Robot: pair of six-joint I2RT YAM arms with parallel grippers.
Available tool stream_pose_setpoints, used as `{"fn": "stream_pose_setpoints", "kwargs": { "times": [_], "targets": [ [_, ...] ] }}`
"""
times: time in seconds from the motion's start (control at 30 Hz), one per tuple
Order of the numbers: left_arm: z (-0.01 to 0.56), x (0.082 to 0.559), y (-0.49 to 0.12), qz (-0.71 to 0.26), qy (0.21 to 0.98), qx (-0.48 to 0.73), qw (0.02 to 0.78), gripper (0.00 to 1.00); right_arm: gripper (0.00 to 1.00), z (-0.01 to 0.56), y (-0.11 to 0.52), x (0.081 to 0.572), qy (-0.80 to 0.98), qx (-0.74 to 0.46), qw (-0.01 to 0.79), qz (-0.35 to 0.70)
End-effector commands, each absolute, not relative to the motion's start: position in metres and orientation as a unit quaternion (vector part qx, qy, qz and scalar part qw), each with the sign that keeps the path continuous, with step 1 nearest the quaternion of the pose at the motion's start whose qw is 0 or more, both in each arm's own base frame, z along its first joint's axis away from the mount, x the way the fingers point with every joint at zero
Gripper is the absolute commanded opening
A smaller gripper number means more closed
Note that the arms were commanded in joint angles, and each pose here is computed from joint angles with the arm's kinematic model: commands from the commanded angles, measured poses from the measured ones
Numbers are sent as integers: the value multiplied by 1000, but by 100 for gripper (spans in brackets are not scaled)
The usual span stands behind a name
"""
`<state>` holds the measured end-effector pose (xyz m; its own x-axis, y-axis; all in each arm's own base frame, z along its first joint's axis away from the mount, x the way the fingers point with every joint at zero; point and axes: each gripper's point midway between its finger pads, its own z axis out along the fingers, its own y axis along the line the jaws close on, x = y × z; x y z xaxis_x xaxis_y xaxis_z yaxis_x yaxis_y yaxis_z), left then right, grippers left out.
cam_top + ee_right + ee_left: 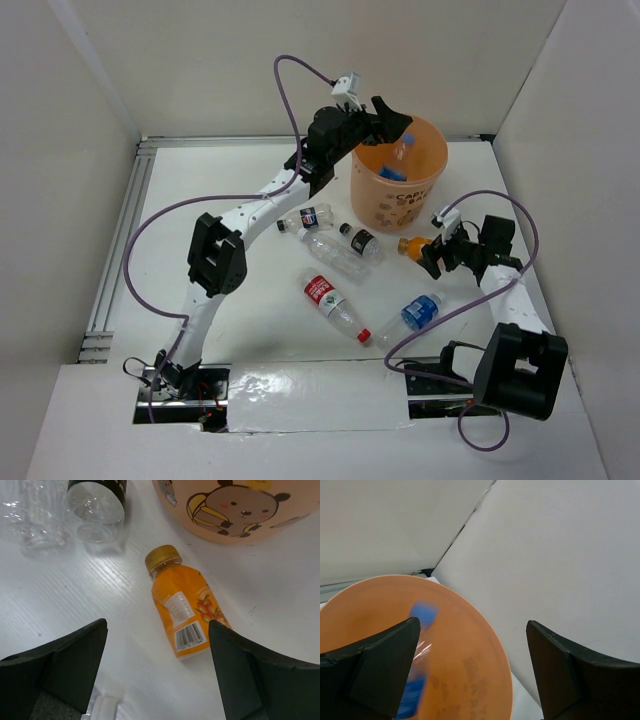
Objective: Put the plastic bottles in the bin
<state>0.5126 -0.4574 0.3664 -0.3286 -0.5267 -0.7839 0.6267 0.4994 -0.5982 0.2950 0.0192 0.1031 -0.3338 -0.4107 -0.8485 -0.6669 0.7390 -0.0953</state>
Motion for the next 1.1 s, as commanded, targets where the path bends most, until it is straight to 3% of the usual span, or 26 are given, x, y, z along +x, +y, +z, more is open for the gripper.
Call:
{"fn": "stream_pose_setpoints", "kwargs": {
  "times": [0.0,0.13,0.27,0.33,0.47,0.5,0.63,0.7,0.8,0.93,1.07],
  "targets": [
    [419,503,-445,-490,601,61,628,100,89,108,9,314,763,-403,499,78],
    [453,480,-425,-466,588,92,654,100,89,100,-2,334,764,-416,488,65],
    [429,446,-392,-414,629,122,646,100,89,82,-10,348,764,-448,459,67],
    [405,435,-370,-379,657,134,638,100,89,70,-12,354,766,-460,443,76],
    [303,417,-314,-293,743,158,581,100,83,43,-10,353,773,-489,395,86],
    [295,413,-304,-279,751,163,576,100,78,38,-9,350,773,-495,386,91],
    [229,421,-256,-199,803,181,531,100,40,23,0,316,757,-550,335,111],
    [209,422,-246,-186,811,200,517,100,35,27,8,293,749,-565,319,136],
    [192,427,-241,-163,810,234,512,100,30,64,30,259,706,-601,332,172],
    [174,433,-249,-159,804,273,504,100,29,148,55,246,630,-642,408,158],
    [158,445,-251,-143,807,289,495,100,29,240,77,267,569,-639,501,129]
  ]
}}
